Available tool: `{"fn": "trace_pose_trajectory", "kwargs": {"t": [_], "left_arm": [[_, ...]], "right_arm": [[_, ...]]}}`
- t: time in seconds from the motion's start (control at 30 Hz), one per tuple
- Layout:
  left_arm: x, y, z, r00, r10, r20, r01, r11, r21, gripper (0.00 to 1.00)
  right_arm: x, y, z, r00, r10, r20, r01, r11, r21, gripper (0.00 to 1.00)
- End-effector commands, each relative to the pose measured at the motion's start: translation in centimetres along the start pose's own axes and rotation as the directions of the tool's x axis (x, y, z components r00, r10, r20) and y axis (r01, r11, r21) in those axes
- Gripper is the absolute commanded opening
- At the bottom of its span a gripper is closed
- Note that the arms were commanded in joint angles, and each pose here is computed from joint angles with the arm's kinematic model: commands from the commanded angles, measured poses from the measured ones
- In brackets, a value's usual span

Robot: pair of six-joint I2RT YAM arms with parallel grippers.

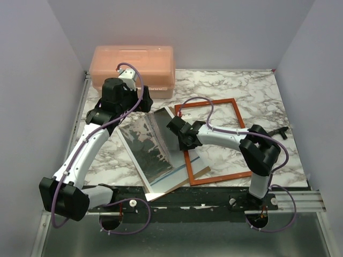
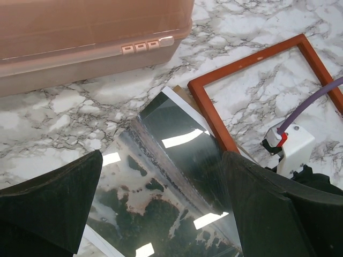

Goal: Put the photo into the frame
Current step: Turn over the photo frame at the center of the board.

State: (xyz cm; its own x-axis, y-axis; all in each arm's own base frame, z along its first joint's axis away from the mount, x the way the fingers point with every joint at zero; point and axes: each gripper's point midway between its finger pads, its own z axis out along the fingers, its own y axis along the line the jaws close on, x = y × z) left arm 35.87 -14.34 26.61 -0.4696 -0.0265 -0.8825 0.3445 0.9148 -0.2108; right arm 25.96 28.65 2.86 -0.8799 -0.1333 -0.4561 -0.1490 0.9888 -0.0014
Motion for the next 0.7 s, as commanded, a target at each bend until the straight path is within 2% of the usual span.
{"fn": "trace_pose_trajectory", "kwargs": {"t": [0.0, 0.13, 0.23, 0.43, 0.57, 0.67], "left_arm": [[-2.7, -1.3, -2.2, 0.993, 0.037, 0.113, -0.043, 0.998, 0.049, 0.99], [-3.2, -4.0, -4.2, 0.984, 0.047, 0.170, -0.079, 0.979, 0.187, 0.98], [-2.6, -6.4, -5.8, 0.983, 0.001, 0.183, -0.060, 0.947, 0.316, 0.99], [1.5, -9.7, -7.1, 0.986, -0.168, 0.018, 0.136, 0.852, 0.505, 0.99], [3.5, -12.3, -8.0, 0.961, -0.250, -0.115, 0.266, 0.734, 0.626, 0.99], [3.8, -14.4, -8.8, 0.952, -0.271, -0.145, 0.292, 0.652, 0.700, 0.98]], "right_arm": [[-1.6, 0.4, -1.8, 0.997, 0.051, 0.058, -0.050, 0.999, -0.019, 0.00], [-4.3, 1.4, -5.3, 0.986, 0.100, 0.131, -0.085, 0.990, -0.110, 0.00], [-6.2, 2.0, -8.5, 0.972, 0.145, 0.185, -0.110, 0.976, -0.187, 0.00], [-8.6, 2.3, -14.4, 0.935, 0.228, 0.271, -0.129, 0.932, -0.339, 0.00], [-9.6, 1.8, -17.8, 0.906, 0.283, 0.313, -0.137, 0.899, -0.417, 0.00], [-10.2, 1.6, -20.1, 0.883, 0.321, 0.342, -0.133, 0.871, -0.474, 0.00]]}}
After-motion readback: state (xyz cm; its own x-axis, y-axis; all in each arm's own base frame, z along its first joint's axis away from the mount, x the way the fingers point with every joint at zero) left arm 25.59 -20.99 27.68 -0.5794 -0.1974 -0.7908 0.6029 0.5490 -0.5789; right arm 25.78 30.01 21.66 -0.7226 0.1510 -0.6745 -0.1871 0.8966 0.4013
